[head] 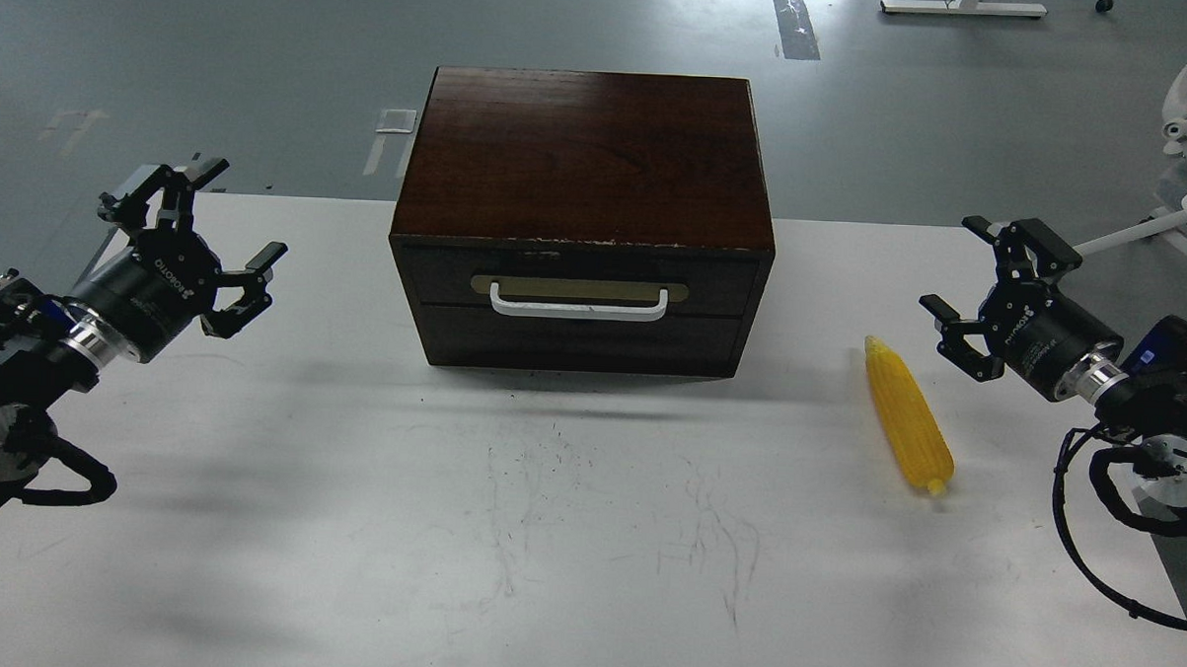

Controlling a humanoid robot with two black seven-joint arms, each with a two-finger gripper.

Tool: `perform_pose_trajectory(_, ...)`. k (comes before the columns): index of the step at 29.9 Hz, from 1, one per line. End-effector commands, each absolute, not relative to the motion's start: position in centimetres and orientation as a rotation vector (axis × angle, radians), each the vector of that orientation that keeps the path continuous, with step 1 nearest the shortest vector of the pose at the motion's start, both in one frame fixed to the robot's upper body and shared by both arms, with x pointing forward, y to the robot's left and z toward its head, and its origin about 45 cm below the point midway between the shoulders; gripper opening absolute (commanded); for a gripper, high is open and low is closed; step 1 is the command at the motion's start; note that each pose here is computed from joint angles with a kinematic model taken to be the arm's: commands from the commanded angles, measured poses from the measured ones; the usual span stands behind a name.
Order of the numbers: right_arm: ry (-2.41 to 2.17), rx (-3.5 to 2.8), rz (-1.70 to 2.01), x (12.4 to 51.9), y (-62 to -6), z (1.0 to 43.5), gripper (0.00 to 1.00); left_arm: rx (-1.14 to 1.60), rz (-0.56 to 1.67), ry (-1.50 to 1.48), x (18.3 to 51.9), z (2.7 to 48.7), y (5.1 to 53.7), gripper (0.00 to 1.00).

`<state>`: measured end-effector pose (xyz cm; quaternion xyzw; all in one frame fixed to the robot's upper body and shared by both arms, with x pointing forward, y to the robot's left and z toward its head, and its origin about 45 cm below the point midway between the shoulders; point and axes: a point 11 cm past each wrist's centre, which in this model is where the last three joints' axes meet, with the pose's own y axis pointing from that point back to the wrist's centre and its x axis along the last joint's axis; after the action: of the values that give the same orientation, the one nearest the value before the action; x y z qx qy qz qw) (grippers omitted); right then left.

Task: Put corn in drawer with both arms

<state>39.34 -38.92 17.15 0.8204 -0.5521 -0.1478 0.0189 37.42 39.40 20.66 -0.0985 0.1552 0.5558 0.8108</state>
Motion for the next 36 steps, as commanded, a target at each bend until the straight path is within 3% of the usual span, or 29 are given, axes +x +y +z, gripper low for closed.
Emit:
perform_pose_trajectory(1,-1.714,2.549,-0.458,39.4,-38.9,17.2,1.0,-0.21,1.188,0.332,37.4,20.6,39.4,0.99)
perform_pose_trajectory(18,-1.725,2.552,-0.456,39.5,-39.0,17.4,1.0,-0.208,1.224,0.304,37.6,21.2,40.9,0.99)
perform_pose_trajectory(23,-1.733,2.556,-0.451,39.7,-39.0,17.6,1.0,-0.22,1.244,0.224,38.2,24.0,42.8,0.99)
perform_pose_trajectory(26,-1.733,2.561,-0.444,39.8,-39.0,17.9,1.0,-0.191,1.185,0.093,39.9,28.3,42.2,0.99)
perform_pose_trajectory(31,-1.732,2.561,-0.435,39.9,-39.1,18.1,1.0,-0.129,1.044,-0.088,41.3,33.5,39.1,0.99)
perform_pose_trajectory(36,-1.74,2.555,-0.432,39.9,-39.4,18.2,1.0,0.047,0.755,-0.338,40.0,36.6,32.3,0.99)
